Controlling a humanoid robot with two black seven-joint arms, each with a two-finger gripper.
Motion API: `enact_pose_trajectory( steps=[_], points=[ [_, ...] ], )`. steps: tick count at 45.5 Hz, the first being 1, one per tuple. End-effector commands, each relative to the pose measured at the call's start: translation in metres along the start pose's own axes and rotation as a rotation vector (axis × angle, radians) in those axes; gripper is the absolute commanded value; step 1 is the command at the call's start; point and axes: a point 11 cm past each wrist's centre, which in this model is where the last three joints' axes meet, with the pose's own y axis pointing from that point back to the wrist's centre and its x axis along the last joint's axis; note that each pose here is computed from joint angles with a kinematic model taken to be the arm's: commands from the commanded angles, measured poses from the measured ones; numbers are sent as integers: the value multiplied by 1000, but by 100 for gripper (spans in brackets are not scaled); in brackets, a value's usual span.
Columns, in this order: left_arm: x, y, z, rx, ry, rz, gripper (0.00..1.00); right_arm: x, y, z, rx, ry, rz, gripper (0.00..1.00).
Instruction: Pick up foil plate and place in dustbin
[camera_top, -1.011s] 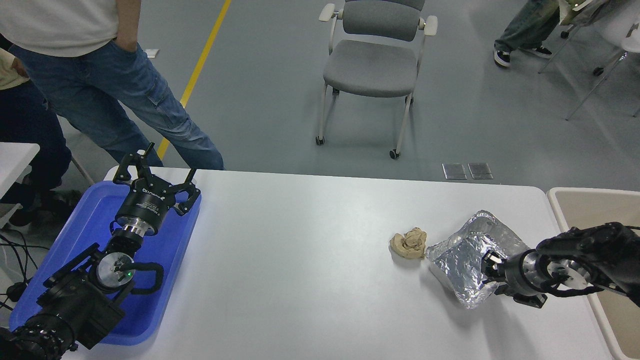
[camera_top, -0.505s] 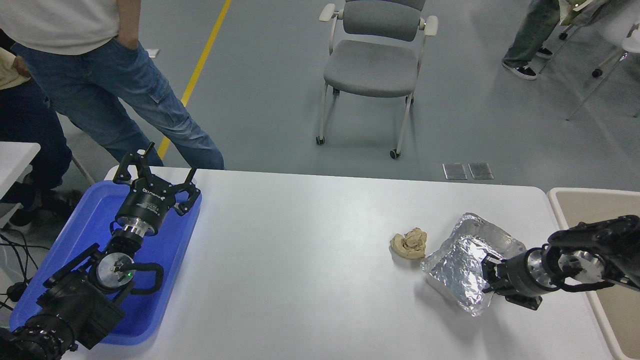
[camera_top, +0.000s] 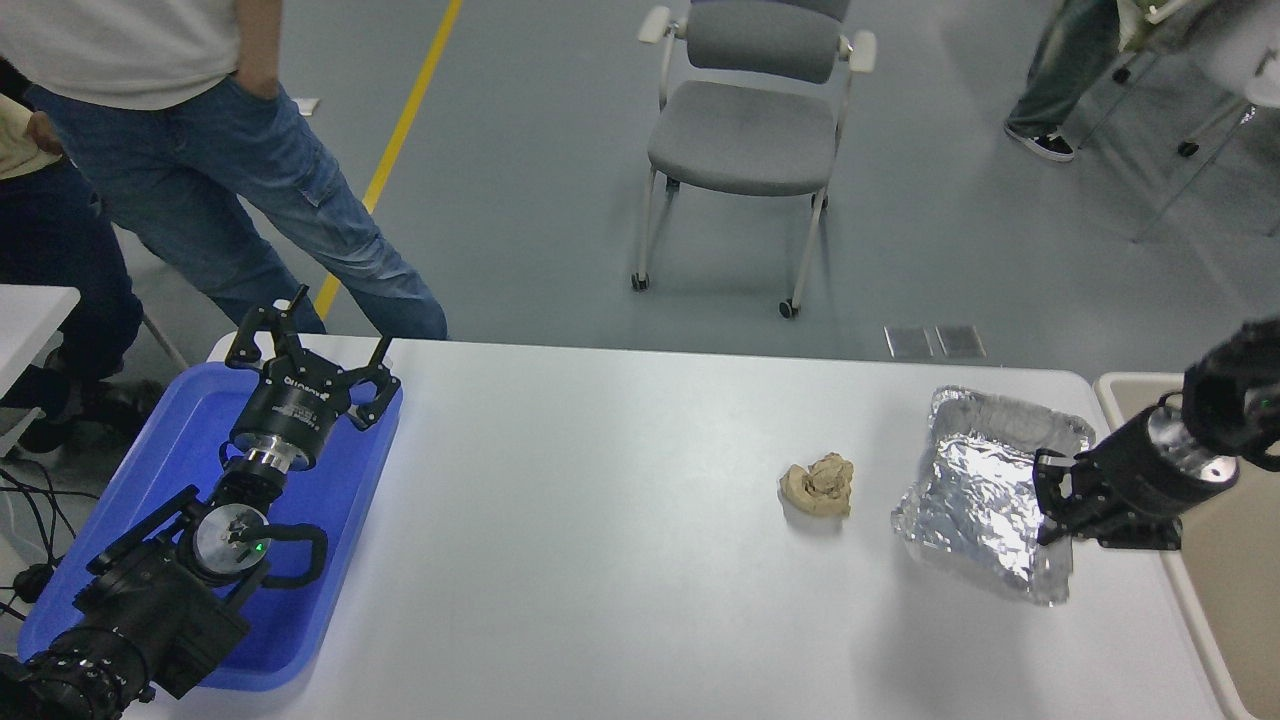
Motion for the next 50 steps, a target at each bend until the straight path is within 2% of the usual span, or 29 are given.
enact_pose_trajectory(
  steps=[1,27,38,50],
  points=[
    [0,0,0,0,0,0,100,9,70,-21,13,100,82,0],
    [0,0,0,0,0,0,100,8,190,-58,62,227,330,0],
    [0,0,0,1,-1,0,100,10,203,-45,32,201,366,0],
    [0,0,0,1,-1,0,100,13,192,20,-32,52,342,0]
  ],
)
